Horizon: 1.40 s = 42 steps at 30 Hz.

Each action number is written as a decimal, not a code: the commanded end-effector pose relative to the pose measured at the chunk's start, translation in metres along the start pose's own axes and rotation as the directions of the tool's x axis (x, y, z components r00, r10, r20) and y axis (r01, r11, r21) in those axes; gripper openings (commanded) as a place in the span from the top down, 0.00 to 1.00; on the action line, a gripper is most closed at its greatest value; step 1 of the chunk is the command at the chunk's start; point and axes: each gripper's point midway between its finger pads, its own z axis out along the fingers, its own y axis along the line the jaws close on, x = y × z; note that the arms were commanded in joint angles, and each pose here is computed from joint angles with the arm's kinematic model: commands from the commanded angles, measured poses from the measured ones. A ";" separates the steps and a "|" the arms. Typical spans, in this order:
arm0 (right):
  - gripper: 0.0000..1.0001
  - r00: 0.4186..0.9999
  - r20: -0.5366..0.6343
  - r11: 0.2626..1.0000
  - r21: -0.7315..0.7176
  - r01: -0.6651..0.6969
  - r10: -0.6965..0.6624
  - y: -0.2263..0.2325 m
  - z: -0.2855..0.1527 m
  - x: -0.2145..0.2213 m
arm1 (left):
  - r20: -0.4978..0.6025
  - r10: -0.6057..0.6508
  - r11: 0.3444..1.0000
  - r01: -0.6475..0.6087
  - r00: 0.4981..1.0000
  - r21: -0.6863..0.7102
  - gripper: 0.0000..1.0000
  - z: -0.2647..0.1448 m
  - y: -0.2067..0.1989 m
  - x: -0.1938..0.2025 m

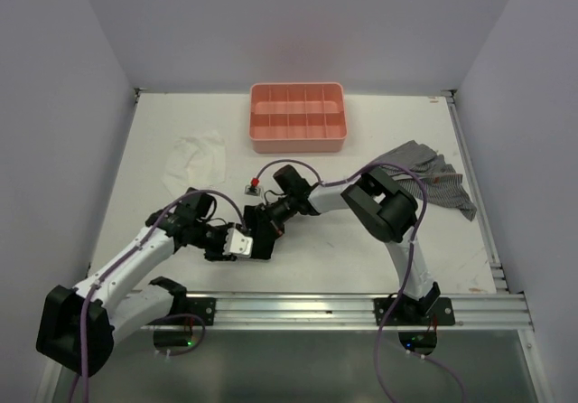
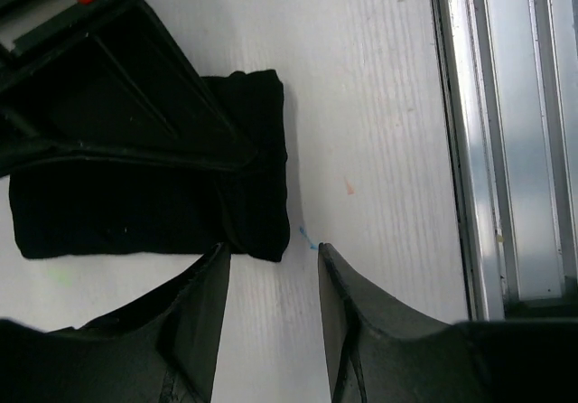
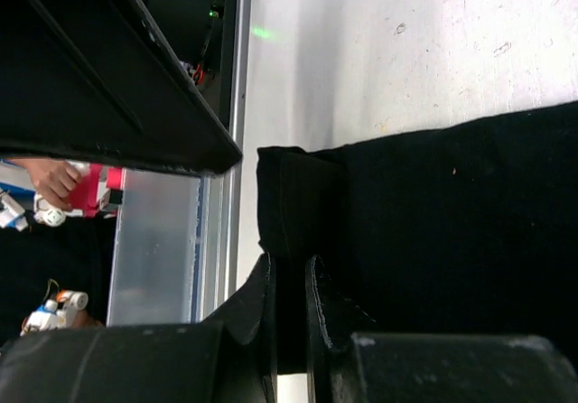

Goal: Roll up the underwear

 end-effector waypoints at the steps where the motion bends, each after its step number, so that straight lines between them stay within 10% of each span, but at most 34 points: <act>1: 1.00 0.999 0.036 0.992 0.126 -0.028 0.023 -0.038 0.000 0.014 | -0.007 0.054 0.998 -0.054 0.999 -0.019 0.53 0.014 0.013 -0.007; 12: 1.00 0.998 0.067 0.991 0.137 -0.007 -0.002 -0.038 -0.002 0.011 | -0.124 0.012 0.999 -0.007 0.992 0.043 0.64 0.057 0.013 0.018; 17: 0.54 0.996 0.079 0.984 0.175 0.022 -0.036 -0.034 -0.015 0.001 | -0.168 0.000 0.994 0.019 0.986 0.108 0.99 0.060 0.003 0.026; 22: 0.28 0.990 0.121 0.960 0.277 0.039 -0.075 -0.027 -0.066 -0.026 | -0.213 -0.067 0.954 0.125 0.975 0.271 1.00 0.062 -0.020 0.030; 32: 0.36 0.971 0.124 0.866 0.484 0.122 -0.206 -0.008 -0.180 -0.035 | -0.331 -0.304 0.814 0.424 0.893 0.397 1.00 0.078 -0.016 0.026; 42: 0.58 0.882 -0.029 0.712 0.578 0.399 -0.470 0.056 -0.202 -0.002 | -0.442 -0.484 0.643 0.650 0.755 0.406 1.00 0.101 0.022 0.041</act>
